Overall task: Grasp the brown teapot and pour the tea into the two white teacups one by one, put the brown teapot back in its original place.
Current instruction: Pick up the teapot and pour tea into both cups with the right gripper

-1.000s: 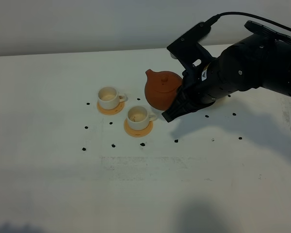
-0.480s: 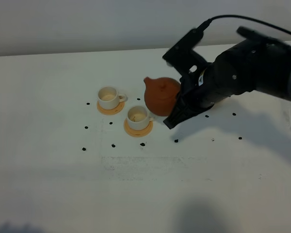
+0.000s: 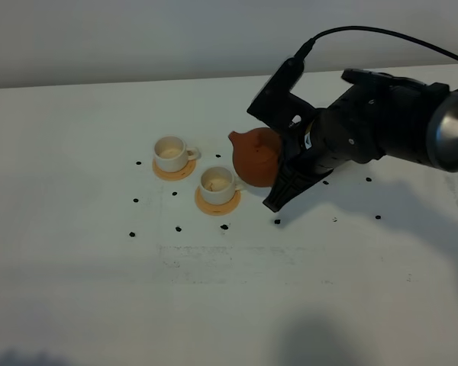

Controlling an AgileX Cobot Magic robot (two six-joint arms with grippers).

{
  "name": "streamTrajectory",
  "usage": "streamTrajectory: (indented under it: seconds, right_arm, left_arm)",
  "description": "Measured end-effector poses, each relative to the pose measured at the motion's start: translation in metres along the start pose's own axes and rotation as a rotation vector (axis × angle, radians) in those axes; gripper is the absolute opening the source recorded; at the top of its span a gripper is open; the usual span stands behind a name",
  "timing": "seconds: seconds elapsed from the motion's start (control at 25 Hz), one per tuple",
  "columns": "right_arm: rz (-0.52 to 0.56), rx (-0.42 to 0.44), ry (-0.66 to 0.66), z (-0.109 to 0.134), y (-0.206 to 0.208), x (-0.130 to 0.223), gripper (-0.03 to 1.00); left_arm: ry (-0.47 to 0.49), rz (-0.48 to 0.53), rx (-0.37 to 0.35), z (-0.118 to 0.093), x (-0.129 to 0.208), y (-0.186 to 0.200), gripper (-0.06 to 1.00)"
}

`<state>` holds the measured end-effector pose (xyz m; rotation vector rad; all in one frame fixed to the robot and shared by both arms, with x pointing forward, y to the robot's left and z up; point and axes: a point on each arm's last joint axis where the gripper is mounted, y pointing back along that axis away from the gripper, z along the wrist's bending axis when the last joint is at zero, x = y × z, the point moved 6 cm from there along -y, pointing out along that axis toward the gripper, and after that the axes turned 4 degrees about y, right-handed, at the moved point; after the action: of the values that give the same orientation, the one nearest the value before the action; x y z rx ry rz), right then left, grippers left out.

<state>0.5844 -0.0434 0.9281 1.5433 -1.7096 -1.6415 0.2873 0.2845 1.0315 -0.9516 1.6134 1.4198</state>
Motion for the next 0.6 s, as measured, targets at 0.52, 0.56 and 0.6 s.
streamTrajectory:
  seconds: [0.52,0.56,0.6]
  right_arm:
    - [0.012,0.057,0.165,0.015,-0.008,-0.007,0.09]
    - [0.009,0.063,0.18,0.016,-0.008,-0.008,0.09]
    - [0.008,0.072,0.19,0.016,-0.008,-0.009,0.09]
  left_arm:
    - [-0.002,0.001,0.0,0.0,0.0,0.0,0.43]
    - [-0.002,0.001,0.0,0.0,0.0,0.0,0.43]
    - [-0.002,0.001,0.0,0.0,0.0,0.0,0.43]
